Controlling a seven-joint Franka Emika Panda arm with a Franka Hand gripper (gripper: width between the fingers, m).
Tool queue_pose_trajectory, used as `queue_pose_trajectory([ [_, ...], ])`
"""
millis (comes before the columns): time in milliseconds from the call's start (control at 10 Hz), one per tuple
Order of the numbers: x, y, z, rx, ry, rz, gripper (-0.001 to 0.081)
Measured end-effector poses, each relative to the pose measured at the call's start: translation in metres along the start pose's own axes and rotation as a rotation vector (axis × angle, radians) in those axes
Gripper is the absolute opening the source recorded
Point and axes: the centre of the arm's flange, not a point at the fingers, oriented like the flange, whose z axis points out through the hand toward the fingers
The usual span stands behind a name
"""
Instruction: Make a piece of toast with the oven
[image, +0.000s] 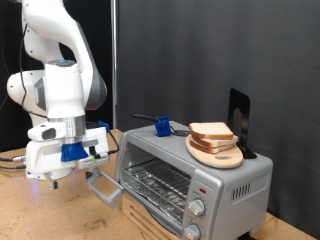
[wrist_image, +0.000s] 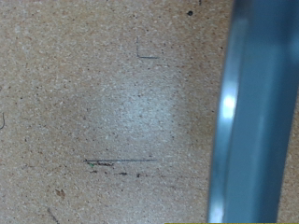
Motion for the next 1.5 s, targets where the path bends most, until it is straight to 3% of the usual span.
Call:
queue_pose_trajectory([
  [800, 0.014, 0.031, 0.048, -0.001, -0.031, 0.054, 0.0682],
  [1500, -0.005, 0.068, 0.109, -0.019, -0.030, 0.061, 0.0682],
])
